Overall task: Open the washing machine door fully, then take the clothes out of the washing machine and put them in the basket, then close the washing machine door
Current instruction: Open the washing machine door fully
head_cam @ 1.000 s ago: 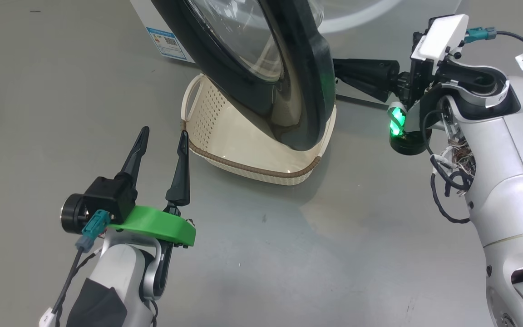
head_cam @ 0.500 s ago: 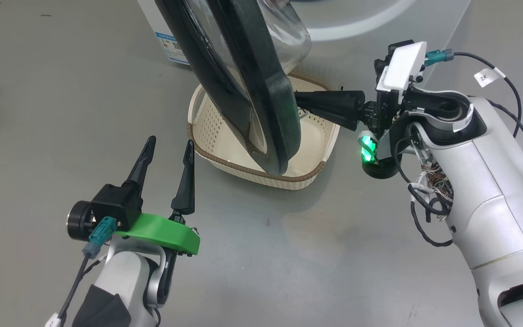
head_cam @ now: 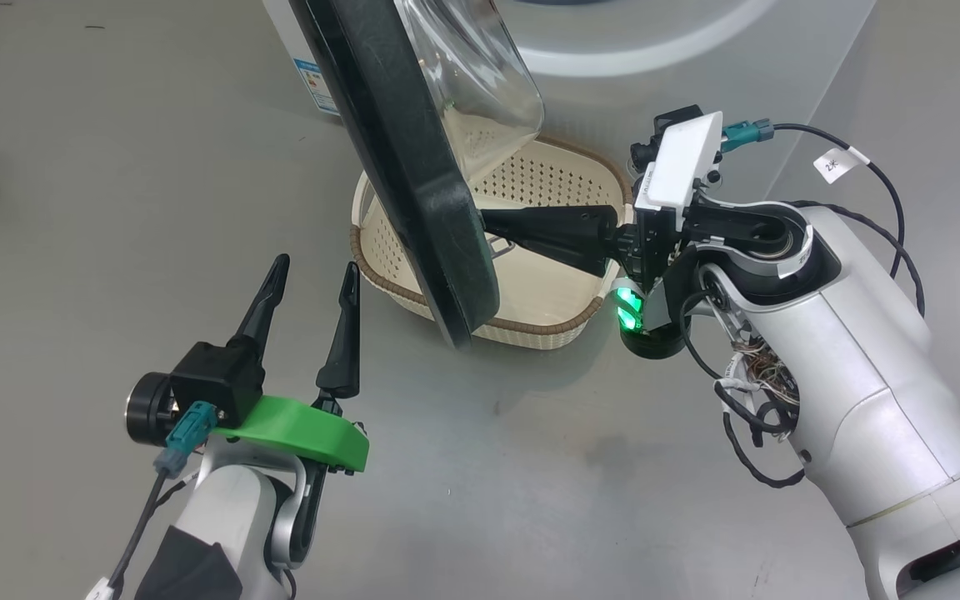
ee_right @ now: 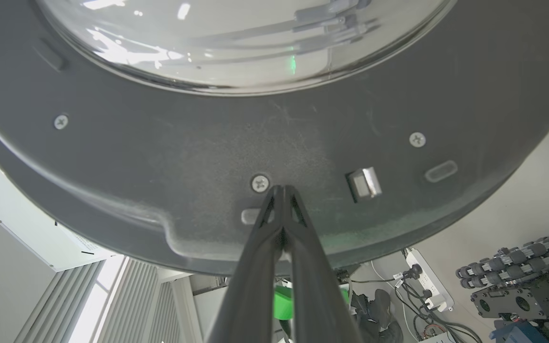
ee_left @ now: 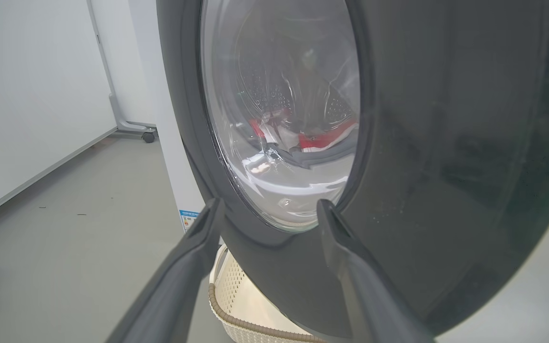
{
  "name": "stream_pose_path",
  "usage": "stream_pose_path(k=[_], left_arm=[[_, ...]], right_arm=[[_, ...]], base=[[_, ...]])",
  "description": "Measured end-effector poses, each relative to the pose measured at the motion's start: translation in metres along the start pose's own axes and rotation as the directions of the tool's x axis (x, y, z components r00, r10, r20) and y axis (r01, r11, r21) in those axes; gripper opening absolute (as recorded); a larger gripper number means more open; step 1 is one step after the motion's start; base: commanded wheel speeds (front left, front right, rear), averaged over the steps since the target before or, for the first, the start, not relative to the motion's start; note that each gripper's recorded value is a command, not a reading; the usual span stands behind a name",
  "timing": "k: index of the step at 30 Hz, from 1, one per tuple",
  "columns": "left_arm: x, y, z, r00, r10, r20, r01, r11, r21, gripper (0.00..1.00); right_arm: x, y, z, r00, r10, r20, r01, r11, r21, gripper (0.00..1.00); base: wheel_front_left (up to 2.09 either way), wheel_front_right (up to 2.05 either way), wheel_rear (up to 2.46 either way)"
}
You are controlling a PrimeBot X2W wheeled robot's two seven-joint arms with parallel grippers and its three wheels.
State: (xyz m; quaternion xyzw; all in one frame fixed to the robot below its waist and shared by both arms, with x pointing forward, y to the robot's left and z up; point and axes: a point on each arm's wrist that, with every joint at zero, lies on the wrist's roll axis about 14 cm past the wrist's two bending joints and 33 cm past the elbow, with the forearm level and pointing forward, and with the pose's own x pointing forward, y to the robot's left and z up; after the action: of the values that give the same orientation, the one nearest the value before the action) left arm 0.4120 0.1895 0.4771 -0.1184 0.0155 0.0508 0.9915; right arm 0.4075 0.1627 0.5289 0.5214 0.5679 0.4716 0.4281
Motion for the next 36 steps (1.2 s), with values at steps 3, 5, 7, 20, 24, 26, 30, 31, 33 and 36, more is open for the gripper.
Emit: stream_pose_path(k=[3,5,7,20,24,26,30,31,33,36], left_arm=[[0.001,0.001,0.000,1.000,0.002,0.000,-0.002,1.000,-0.001,1.00],[0.001,0.001,0.000,1.000,0.005,0.000,-0.005,1.000,-0.002,1.00],[0.002,0.004,0.000,1.000,0.012,0.003,-0.012,1.000,-0.001,1.00],[0.004,0.003,0.014,0.999,0.010,0.047,-0.010,1.000,0.017,1.00],[0.001,0.002,0.014,0.999,0.012,0.048,-0.013,1.000,0.015,1.00],[0.000,0.001,0.013,0.999,0.008,0.047,-0.009,1.000,0.017,1.00],[-0.003,-0.006,0.014,0.999,-0.009,0.050,0.008,1.000,0.013,1.00],[-0.003,-0.007,0.015,0.999,-0.013,0.052,0.012,1.000,0.013,1.00],[-0.004,-0.009,0.017,0.998,-0.018,0.057,0.018,1.000,0.009,1.00],[-0.007,-0.012,0.017,0.998,-0.023,0.060,0.023,1.000,0.006,1.00]], right_arm=[[0.001,0.002,0.003,1.000,0.009,0.028,-0.009,1.000,0.000,0.00],[0.000,0.003,0.006,0.999,0.015,0.046,-0.015,1.000,0.002,0.00],[-0.001,0.002,0.007,0.998,0.013,0.059,-0.013,1.000,0.001,0.00],[-0.061,-0.013,0.052,0.901,-0.149,0.408,0.328,0.850,-0.413,0.00],[-0.100,-0.013,0.070,0.811,-0.172,0.559,0.518,0.655,-0.550,0.00],[-0.115,-0.007,0.074,0.768,-0.153,0.621,0.581,0.574,-0.577,0.00],[-0.140,0.002,0.073,0.703,-0.113,0.702,0.686,0.367,-0.628,0.00],[-0.146,0.003,0.072,0.690,-0.101,0.717,0.705,0.319,-0.633,0.00],[-0.158,0.006,0.069,0.664,-0.068,0.745,0.735,0.244,-0.633,0.00],[-0.172,0.010,0.062,0.635,-0.015,0.772,0.765,0.153,-0.626,0.00]], base=[[0.00,0.00,0.00],[0.00,0.00,0.00],[0.00,0.00,0.00],[0.00,0.00,0.00],[0.00,0.00,0.00],[0.00,0.00,0.00],[0.00,0.00,0.00],[0.00,0.00,0.00],[0.00,0.00,0.00],[0.00,0.00,0.00]])
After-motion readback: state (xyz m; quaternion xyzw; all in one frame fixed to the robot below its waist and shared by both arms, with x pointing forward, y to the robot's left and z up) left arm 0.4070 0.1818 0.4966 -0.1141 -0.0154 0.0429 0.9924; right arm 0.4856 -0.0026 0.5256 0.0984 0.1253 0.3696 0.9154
